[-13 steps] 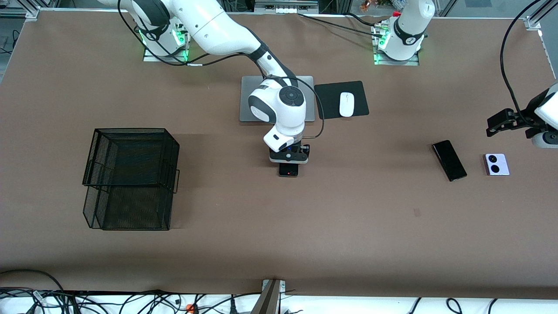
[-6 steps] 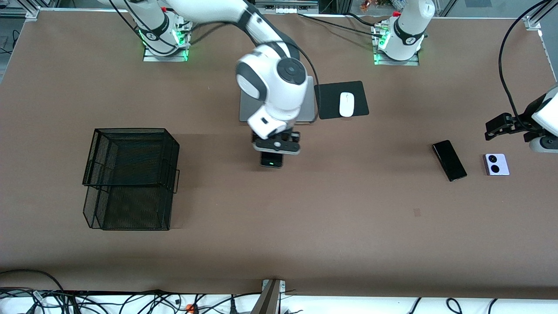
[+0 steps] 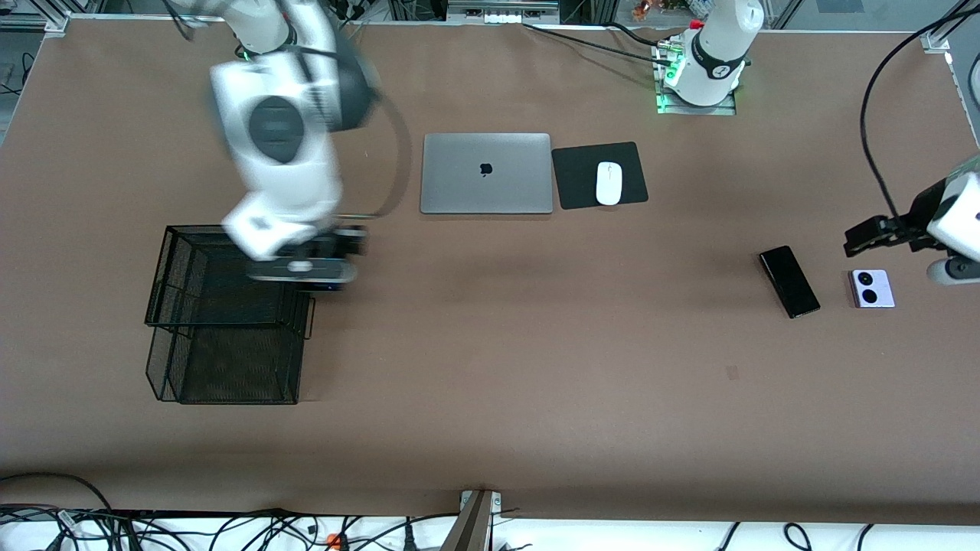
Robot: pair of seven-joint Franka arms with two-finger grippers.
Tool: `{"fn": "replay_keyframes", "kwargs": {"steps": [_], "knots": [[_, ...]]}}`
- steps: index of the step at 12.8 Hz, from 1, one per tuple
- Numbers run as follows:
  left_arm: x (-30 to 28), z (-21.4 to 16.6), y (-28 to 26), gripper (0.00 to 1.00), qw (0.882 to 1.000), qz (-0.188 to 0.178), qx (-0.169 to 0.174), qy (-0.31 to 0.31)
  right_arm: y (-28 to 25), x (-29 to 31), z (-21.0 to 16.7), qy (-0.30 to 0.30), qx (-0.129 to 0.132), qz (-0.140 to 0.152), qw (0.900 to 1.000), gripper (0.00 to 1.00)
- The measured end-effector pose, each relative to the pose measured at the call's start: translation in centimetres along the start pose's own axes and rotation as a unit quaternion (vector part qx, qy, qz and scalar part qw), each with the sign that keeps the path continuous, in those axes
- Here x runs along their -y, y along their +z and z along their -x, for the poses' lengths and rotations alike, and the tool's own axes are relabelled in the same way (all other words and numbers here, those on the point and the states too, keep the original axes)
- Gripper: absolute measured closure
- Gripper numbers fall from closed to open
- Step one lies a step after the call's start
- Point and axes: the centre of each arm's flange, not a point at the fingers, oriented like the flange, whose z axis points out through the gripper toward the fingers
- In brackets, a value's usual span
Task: Place phones with both arms
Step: 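Carry the flip phone into the mesh basket with the right gripper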
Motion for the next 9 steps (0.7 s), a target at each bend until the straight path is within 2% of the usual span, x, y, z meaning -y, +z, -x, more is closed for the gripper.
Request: {"fn": "replay_keyframes", "kwargs": {"steps": [2,5,7,9], "knots": [[-1.0,-1.6,3.1,0.00,0.999,-0.033,0.012,-0.001,1.3,-9.6,1.2,-0.012,0.007,-0.021,1.000,0.21],[-1.3,-2.8,5.8,0.00,0.999,-0.046,0.029,-0.006,6.5,-20.4,4.2,-0.024,0.011,-0.051,0.998,0.21],[-0.4,-3.3,7.5,0.00,0.998,-0.048,0.043,-0.014,9.9,-24.1,5.5,-0.018,0.009,-0.060,0.998,0.21],[1.7,-3.9,10.8,0.00,0.996,-0.051,0.068,-0.036,11.4,-24.3,5.6,-0.011,0.001,-0.062,0.998,0.21]]}}
